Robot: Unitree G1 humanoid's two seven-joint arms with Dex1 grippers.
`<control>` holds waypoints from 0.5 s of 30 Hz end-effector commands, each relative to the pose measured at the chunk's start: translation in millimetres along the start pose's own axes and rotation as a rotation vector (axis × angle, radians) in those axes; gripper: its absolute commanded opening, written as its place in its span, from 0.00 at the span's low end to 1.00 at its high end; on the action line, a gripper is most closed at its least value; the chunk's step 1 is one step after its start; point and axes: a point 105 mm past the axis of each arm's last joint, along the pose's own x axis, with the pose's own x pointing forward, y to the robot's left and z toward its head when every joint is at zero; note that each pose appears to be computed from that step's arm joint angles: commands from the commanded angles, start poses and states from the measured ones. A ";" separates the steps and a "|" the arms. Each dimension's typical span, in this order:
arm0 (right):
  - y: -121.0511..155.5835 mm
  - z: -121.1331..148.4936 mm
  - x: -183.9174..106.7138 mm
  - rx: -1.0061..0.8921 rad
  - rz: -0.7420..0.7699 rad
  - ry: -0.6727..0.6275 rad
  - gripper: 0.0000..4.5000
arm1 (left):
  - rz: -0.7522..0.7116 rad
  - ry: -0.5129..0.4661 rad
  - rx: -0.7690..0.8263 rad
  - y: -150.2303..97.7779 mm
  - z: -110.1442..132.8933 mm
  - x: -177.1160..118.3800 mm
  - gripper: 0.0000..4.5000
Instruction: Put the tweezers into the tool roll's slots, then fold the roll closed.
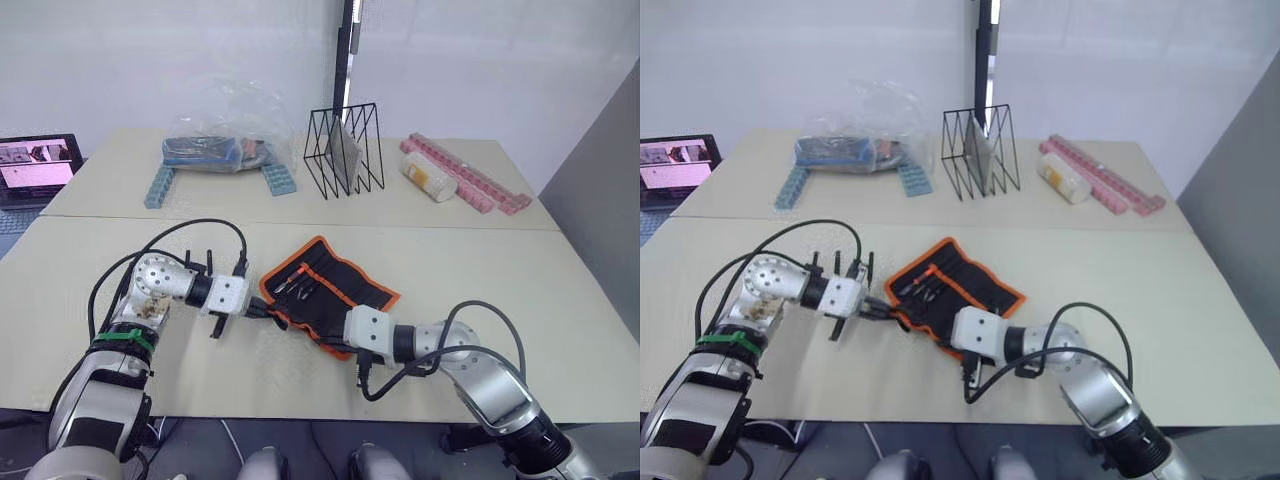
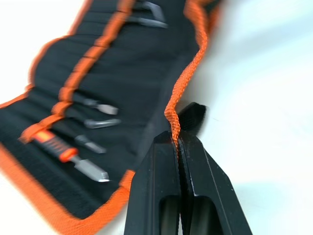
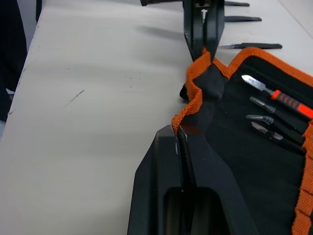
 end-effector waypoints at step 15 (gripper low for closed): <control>-24.0 33.7 -2.2 0.379 -0.072 -0.185 0.59 | -0.037 0.058 0.093 -19.8 -9.9 0.5 0.00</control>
